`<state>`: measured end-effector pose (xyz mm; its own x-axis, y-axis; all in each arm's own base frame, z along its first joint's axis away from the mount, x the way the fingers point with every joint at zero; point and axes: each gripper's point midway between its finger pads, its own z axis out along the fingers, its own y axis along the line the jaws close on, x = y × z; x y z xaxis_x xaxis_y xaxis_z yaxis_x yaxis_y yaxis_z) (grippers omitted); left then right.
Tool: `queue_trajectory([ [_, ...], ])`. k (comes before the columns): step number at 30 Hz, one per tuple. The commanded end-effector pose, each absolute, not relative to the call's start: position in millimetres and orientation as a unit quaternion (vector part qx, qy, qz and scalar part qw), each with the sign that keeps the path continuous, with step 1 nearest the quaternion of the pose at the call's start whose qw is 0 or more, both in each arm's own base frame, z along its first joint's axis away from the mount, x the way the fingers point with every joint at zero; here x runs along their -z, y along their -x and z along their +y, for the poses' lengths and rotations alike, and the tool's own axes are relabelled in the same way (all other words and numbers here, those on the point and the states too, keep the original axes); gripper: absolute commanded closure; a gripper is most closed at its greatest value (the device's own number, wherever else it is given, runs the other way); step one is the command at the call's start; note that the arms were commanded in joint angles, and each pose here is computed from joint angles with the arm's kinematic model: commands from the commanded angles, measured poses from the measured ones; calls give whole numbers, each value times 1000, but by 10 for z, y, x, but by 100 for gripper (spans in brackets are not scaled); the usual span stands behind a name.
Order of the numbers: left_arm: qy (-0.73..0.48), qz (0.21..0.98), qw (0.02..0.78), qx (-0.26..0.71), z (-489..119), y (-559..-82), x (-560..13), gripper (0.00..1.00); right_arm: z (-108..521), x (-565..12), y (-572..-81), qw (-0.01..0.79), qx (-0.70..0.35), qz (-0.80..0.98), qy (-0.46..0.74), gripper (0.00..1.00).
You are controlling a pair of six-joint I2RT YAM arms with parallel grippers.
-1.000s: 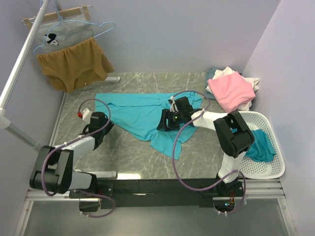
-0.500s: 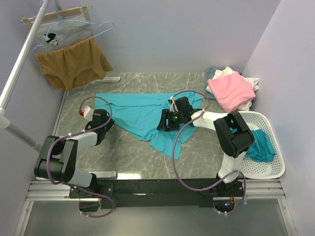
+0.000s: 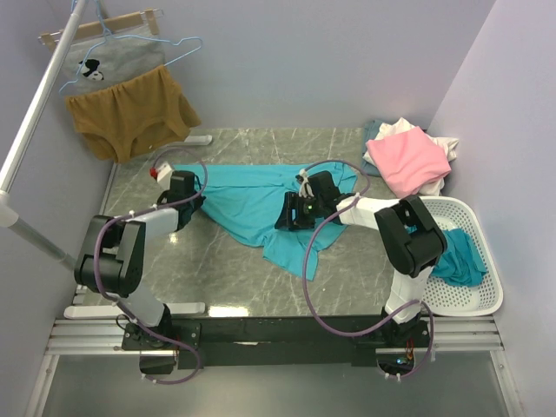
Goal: Fold and stack the t-shirts
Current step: Fold the flattened tshirt in 1/3 of the way
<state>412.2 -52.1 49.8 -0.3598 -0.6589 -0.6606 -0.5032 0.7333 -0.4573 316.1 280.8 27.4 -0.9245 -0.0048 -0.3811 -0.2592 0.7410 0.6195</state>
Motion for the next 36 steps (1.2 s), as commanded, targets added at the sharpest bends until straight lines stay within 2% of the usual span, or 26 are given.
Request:
queue_trajectory([
  [1,281,843,451,79,-625,-4365,-776,99,2309,659,-2608,64,-228,971,40,31],
  [6,221,870,436,69,-760,-4698,-856,99,2314,694,-2605,61,-229,971,38,31],
  [7,209,884,413,64,-788,-4692,-785,99,2315,692,-2607,61,-229,971,39,31],
  [14,142,916,364,85,-1133,-5413,-550,99,2317,713,-2612,59,-230,971,37,31],
  [15,137,919,359,88,-1164,-5468,-512,93,2317,720,-2596,56,-230,971,37,31],
  [16,137,922,352,87,-1183,-5501,-477,76,2316,722,-2588,55,-231,971,37,31],
  [17,141,924,348,77,-1158,-5538,-430,52,2320,724,-2585,56,-231,971,38,31],
  [18,144,923,351,72,-1145,-5545,-431,45,2316,726,-2584,55,-230,971,38,31],
  [20,147,911,380,71,-1115,-5501,-560,41,2311,728,-2577,55,-231,971,36,31],
  [22,160,899,403,66,-1046,-5433,-709,25,2316,734,-2580,55,-232,971,35,31],
  [27,205,856,473,47,-764,-5057,-1220,16,2345,731,-2595,52,-235,970,35,31],
  [29,219,846,484,45,-685,-4872,-1324,15,2357,713,-2609,53,-237,969,36,31],
  [36,264,834,483,35,-525,-4501,-1240,15,2364,693,-2618,54,-238,969,41,31],
])
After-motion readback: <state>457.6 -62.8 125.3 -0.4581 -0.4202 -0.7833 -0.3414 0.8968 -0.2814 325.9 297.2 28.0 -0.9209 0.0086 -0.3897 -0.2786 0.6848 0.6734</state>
